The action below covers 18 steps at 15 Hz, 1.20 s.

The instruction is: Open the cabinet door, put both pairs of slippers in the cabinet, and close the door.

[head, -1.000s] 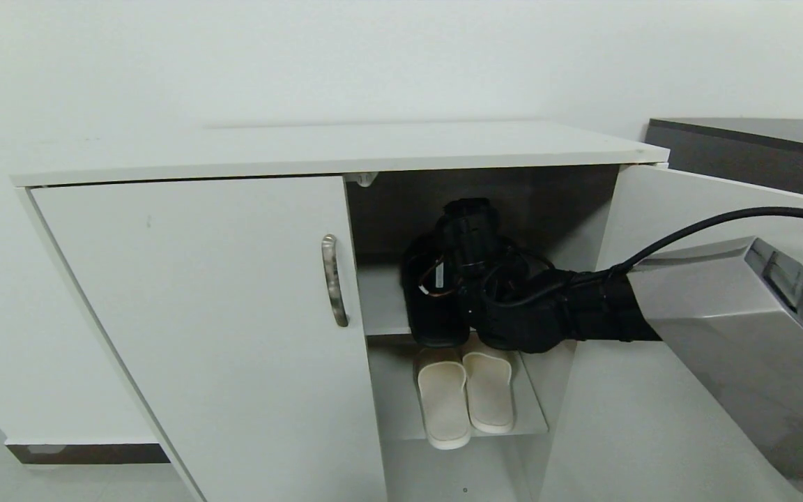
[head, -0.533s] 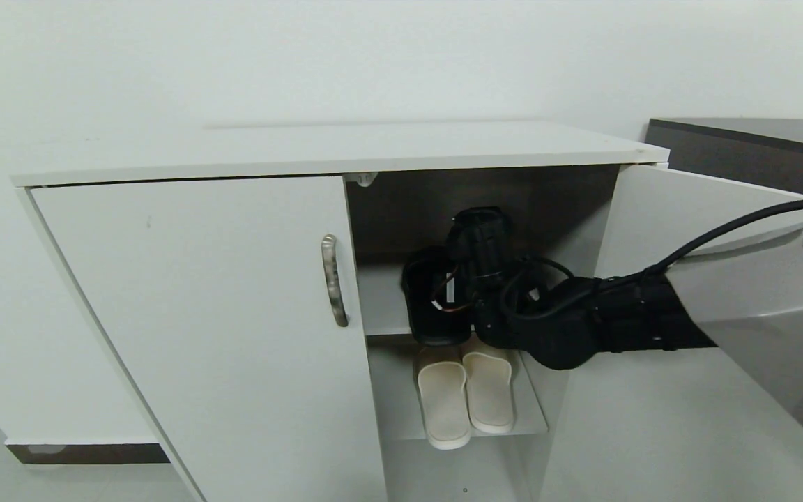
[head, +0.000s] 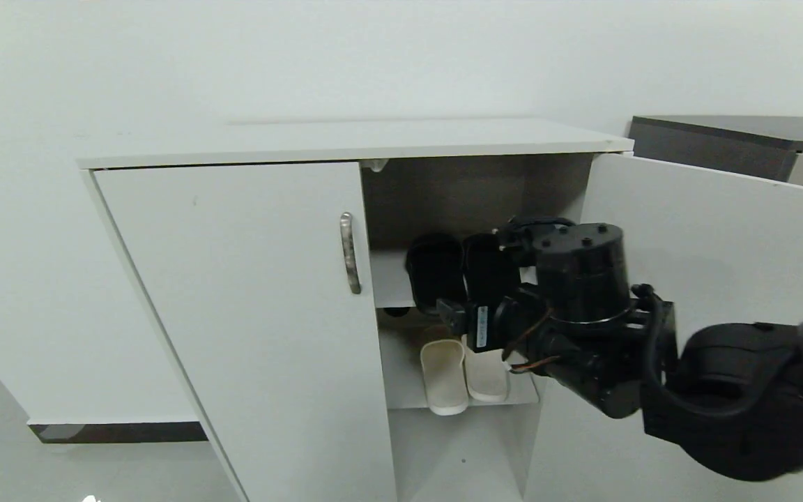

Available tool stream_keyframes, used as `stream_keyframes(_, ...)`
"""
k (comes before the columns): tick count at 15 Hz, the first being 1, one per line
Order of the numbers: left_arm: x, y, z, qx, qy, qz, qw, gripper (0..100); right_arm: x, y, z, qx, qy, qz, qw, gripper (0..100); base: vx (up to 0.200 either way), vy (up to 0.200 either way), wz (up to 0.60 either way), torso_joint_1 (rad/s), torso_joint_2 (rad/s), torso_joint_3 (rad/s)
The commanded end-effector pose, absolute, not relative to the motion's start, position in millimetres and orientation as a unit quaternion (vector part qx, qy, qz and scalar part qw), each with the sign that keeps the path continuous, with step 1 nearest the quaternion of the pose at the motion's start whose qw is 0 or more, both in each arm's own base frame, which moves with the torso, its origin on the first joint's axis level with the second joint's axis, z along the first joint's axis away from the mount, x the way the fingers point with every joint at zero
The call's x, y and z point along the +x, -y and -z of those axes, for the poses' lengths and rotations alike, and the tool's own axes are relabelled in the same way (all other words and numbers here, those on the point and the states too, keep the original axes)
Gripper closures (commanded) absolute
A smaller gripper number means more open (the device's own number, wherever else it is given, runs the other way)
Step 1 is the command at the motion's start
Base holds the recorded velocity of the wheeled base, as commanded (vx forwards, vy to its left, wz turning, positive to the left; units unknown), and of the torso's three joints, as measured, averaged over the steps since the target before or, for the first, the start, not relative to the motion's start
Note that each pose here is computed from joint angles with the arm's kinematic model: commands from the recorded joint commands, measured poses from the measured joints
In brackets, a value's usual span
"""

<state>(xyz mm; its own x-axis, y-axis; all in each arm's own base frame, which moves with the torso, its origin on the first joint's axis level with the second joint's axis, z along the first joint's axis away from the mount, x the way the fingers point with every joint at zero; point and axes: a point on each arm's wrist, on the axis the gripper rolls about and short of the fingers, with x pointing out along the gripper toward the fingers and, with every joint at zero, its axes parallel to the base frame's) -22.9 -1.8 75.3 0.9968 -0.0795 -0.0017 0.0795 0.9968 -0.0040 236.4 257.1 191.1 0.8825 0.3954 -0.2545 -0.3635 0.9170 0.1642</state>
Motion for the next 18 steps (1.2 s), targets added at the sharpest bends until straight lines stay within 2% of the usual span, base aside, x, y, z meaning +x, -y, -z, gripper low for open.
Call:
stream_keyframes(1,-22.8,1.8,-75.4,-0.002,-0.002,0.04,0.999,100,200.9,-229.2,-205.5,0.078,-0.119,-0.226,0.964,100,-0.2,0.0,0.0,-0.002,0.0,0.007)
stream_keyframes(5,-22.8,1.9,-75.4,-0.002,-0.002,0.041,0.999,100,176.8,-215.6,-205.3,0.081,-0.124,-0.289,0.946,100,-0.2,0.0,0.0,0.001,0.0,0.002)
stream_keyframes(15,-22.8,1.9,-75.4,-0.001,-0.002,0.042,0.999,100,165.8,-205.6,-182.7,0.069,-0.134,-0.335,0.93,100,-0.2,0.0,0.0,0.001,0.0,0.003)
stream_keyframes(18,-22.8,1.8,-75.4,-0.002,-0.002,0.041,0.999,100,167.0,-203.9,-177.2,0.061,-0.125,-0.335,0.932,100,0.0,0.0,0.0,0.0,0.0,0.0)
